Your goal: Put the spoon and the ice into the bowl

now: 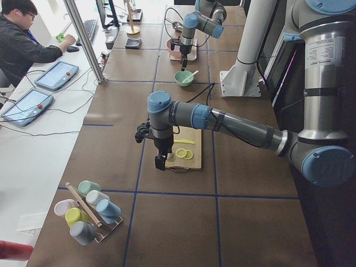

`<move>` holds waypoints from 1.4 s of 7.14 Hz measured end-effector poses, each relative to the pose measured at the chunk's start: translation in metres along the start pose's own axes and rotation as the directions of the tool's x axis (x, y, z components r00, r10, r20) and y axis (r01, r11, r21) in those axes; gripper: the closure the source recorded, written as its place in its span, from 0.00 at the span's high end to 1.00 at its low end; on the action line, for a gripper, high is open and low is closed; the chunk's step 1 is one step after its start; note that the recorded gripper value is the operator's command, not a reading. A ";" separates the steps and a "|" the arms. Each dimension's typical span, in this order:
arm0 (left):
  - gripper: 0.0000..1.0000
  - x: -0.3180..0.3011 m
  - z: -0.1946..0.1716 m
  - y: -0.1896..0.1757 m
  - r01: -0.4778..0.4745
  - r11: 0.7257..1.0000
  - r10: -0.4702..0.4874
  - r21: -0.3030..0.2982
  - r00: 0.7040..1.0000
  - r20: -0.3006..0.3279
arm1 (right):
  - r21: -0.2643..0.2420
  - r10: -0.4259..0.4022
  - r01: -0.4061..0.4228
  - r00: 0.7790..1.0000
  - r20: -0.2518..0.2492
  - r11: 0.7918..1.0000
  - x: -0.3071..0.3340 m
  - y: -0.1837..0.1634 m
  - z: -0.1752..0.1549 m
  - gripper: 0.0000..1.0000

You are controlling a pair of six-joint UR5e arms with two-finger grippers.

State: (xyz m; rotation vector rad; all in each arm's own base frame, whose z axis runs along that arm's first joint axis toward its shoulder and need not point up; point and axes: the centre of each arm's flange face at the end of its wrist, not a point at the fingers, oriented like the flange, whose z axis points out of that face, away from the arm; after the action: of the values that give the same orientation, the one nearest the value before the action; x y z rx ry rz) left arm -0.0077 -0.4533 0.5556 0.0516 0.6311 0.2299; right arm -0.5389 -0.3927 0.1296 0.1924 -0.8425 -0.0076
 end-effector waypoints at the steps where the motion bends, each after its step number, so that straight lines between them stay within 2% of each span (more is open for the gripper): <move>1: 1.00 -0.021 0.007 0.004 -0.002 1.000 0.002 -0.010 1.000 -0.024 | 0.006 0.014 -0.014 1.000 -0.005 1.000 0.028 -0.016 -0.020 1.00; 3: 1.00 -0.063 0.026 0.016 -0.016 1.000 0.014 -0.014 0.991 -0.134 | 0.006 -0.024 0.025 0.999 -0.020 1.000 0.127 -0.052 -0.065 1.00; 4: 1.00 -0.075 0.031 0.020 -0.013 1.000 0.012 -0.010 0.987 -0.158 | -0.006 -0.049 0.049 0.998 -0.027 0.999 0.183 -0.073 -0.082 1.00; 6: 1.00 -0.083 0.032 0.007 0.036 0.999 -0.038 -0.011 0.985 -0.168 | -0.038 -0.095 0.093 0.994 -0.062 0.995 0.317 -0.109 -0.108 1.00; 8: 1.00 -0.095 0.039 -0.015 0.075 0.997 -0.079 -0.030 0.982 -0.170 | -0.082 -0.147 0.140 0.985 -0.092 0.987 0.455 -0.118 -0.126 1.00; 10: 1.00 -0.103 0.046 -0.019 0.084 0.996 -0.090 -0.044 0.981 -0.170 | -0.122 -0.155 0.148 0.987 -0.049 0.981 0.562 -0.113 -0.139 1.00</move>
State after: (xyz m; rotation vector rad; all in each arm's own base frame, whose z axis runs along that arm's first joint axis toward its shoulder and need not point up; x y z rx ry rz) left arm -0.0572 -0.4940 0.6499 -0.0311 0.7989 0.1619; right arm -0.0536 -0.5276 0.4363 0.1444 -0.7651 -0.1940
